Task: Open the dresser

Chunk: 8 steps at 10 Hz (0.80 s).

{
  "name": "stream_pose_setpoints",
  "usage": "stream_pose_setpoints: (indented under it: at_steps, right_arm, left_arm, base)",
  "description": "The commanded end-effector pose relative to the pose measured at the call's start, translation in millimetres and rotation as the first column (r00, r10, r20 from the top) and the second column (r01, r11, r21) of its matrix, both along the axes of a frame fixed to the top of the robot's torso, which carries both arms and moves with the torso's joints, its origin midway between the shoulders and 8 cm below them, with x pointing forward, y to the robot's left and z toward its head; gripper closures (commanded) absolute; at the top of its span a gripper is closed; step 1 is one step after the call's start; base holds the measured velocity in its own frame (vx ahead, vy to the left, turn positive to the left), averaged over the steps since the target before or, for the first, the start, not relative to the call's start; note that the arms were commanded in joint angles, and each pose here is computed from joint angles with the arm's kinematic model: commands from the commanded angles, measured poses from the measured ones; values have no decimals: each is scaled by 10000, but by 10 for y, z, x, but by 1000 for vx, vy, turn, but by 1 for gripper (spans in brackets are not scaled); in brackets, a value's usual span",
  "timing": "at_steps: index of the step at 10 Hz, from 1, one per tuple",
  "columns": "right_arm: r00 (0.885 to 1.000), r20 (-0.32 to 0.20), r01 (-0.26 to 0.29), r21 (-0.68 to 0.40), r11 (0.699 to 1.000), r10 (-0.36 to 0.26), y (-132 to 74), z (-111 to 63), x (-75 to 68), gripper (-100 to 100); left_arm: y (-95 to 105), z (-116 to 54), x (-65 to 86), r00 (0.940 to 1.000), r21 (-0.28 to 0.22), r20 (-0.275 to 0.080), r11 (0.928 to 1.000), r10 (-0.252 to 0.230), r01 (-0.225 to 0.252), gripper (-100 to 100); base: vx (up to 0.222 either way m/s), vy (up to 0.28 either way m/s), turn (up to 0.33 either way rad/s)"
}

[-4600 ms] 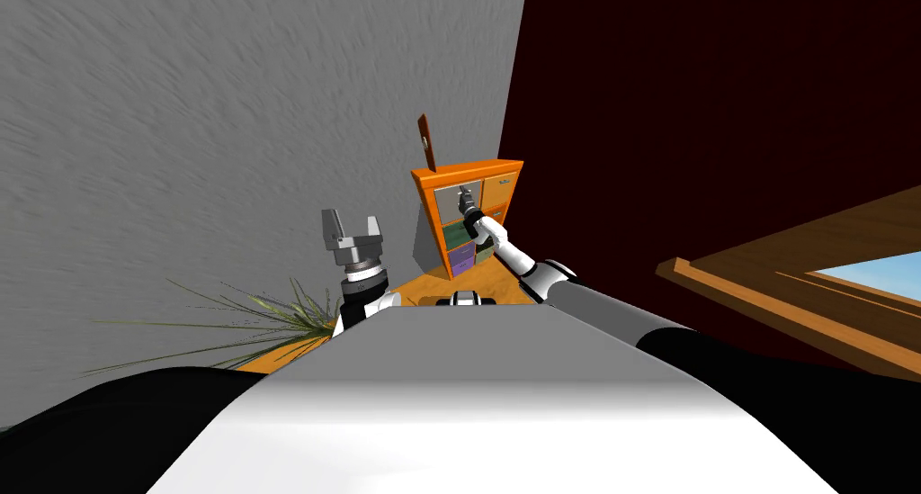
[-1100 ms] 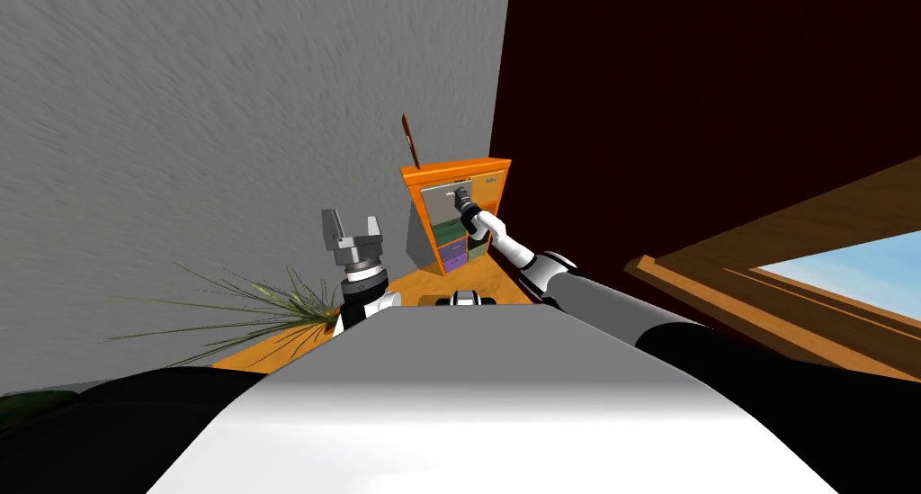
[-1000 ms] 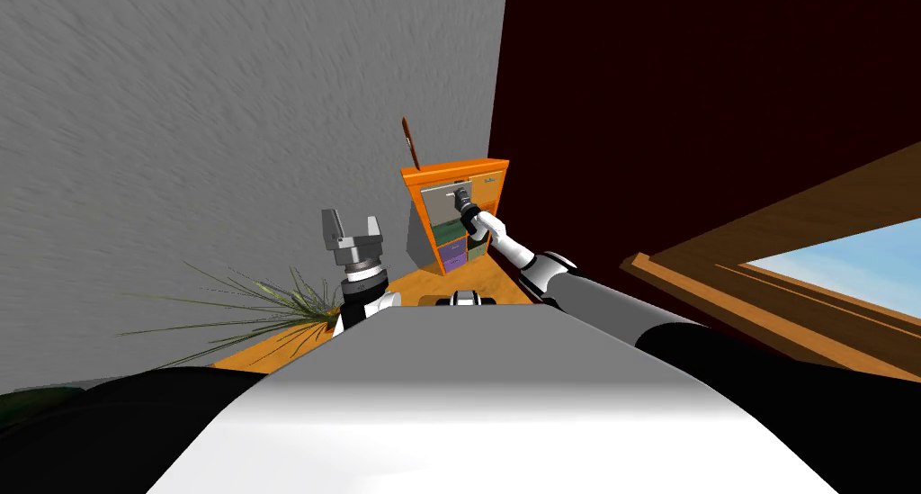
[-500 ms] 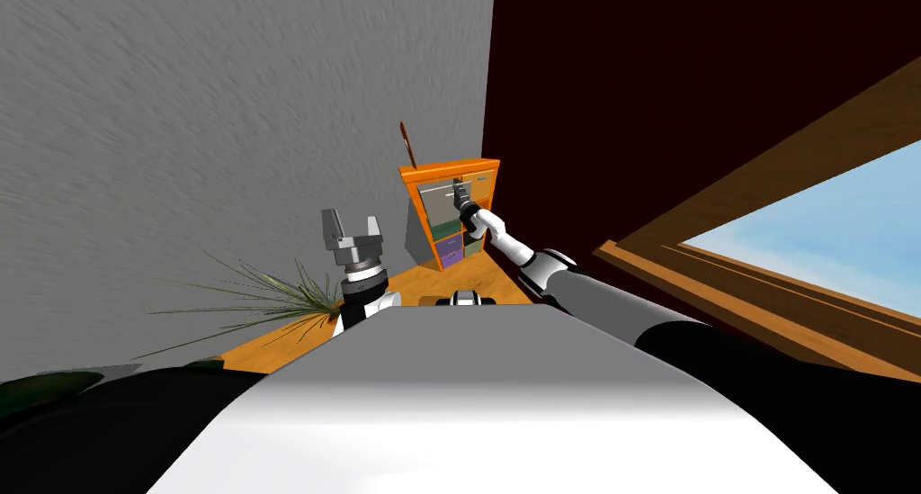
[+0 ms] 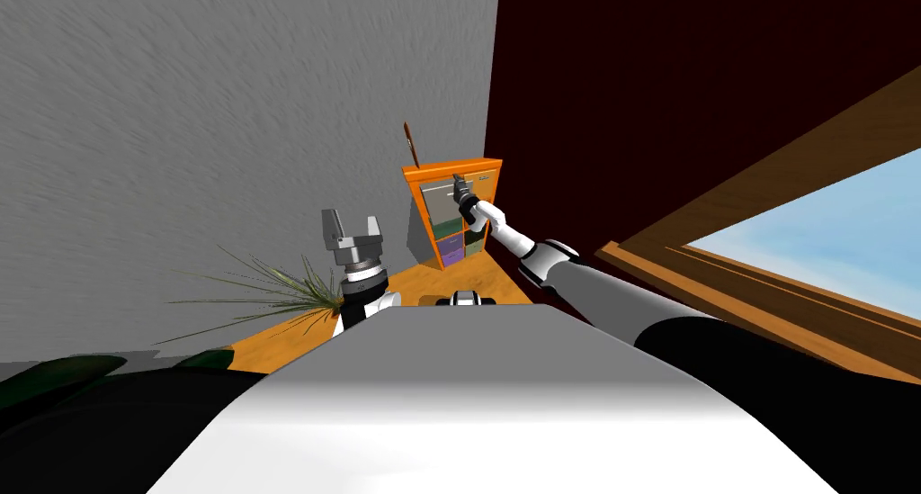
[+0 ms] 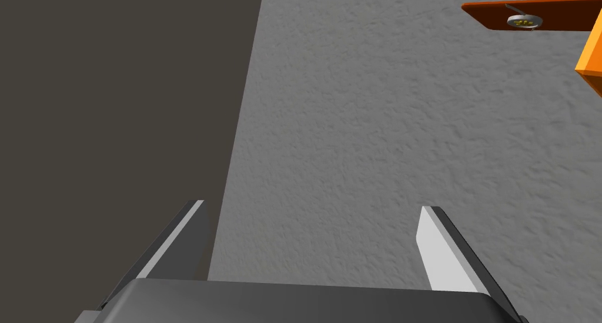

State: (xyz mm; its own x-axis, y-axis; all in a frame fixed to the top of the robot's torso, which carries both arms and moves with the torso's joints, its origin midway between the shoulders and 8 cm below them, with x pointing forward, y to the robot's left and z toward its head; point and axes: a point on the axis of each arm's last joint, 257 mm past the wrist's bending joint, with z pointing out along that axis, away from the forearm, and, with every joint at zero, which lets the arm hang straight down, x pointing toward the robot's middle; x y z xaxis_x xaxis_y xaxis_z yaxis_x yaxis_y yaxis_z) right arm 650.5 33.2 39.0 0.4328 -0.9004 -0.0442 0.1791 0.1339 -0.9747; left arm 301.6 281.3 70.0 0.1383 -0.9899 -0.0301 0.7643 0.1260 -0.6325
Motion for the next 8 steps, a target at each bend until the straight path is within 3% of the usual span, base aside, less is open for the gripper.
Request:
stream_pose_setpoints:
  at_steps: [1, 2, 3, 4, 8]
  right_arm:
    - [9999, 0, 118, -9, 9999, -118, -4, 163, 82, -100]
    - [9999, 2, 164, -10, 9999, -164, -10, 223, 111, -100]
    - [9999, -77, 137, -38, 9999, -137, -4, 110, 83, -100]
    - [9998, -100, 158, -49, 9999, -159, -8, 99, 87, 0]
    - [9997, -172, 182, -77, 9998, -183, -17, 51, 94, 0]
  left_arm:
    - [0, 0, 0, 10000, 0, 0, 10000, 0, 0, 0]
    - [0, 0, 0, 10000, 0, 0, 10000, 0, 0, 0]
    - [0, 0, 0, 10000, 0, 0, 10000, 0, 0, 0]
    - [0, 0, 0, 10000, 0, -1, 10000, 0, 0, 0]
    - [0, 0, 0, 10000, 0, 0, 10000, 0, 0, 0]
  base:
    - [-40, -16, 38]
    - [-35, -16, 37]
    - [-10, -7, 11]
    - [0, 0, 0]
    - [0, 0, 0]
